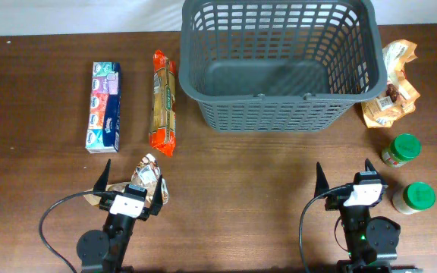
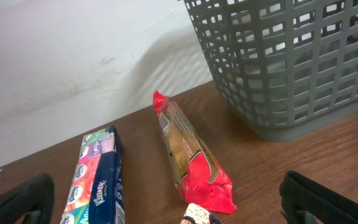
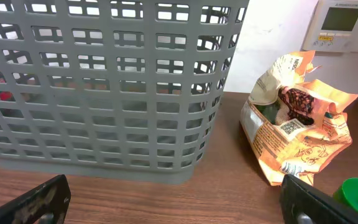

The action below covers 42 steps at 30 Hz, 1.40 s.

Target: Pack container

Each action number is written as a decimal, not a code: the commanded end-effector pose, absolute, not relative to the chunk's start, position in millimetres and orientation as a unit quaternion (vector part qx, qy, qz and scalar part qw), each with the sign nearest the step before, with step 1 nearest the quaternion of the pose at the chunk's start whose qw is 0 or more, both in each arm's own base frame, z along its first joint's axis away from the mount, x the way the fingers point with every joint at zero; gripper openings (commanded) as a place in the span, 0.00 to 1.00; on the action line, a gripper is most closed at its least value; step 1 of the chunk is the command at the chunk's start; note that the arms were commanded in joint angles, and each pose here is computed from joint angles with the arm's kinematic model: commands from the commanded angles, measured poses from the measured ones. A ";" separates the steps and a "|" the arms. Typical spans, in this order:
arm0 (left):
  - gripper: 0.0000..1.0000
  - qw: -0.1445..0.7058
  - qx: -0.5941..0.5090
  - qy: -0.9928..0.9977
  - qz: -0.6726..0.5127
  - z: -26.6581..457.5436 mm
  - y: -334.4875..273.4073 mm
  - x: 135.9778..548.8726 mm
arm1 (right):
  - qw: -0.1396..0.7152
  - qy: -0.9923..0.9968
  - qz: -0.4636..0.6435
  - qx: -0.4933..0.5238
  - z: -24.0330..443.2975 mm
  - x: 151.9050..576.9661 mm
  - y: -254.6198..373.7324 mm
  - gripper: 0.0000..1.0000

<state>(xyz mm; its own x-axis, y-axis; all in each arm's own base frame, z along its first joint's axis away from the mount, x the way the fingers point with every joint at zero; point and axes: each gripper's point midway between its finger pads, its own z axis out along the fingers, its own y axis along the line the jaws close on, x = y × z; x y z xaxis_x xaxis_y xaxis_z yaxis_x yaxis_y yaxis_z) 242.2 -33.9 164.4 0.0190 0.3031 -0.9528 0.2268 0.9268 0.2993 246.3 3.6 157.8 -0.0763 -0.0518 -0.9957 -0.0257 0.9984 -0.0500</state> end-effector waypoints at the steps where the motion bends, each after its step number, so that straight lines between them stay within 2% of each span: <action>1: 0.99 0.688 0.196 0.698 0.029 162.8 -35.6 241.6 | 0.679 0.733 -0.007 -0.024 156.0 246.0 4.2 0.99; 38: 0.99 0.688 0.196 0.698 0.029 162.9 -35.6 241.7 | 0.679 0.733 -0.014 -0.017 156.6 245.9 0.8 0.99; 42: 0.99 0.688 0.196 0.698 0.029 162.8 -35.6 241.6 | 0.685 0.728 -0.015 -0.017 171.2 243.2 0.8 0.99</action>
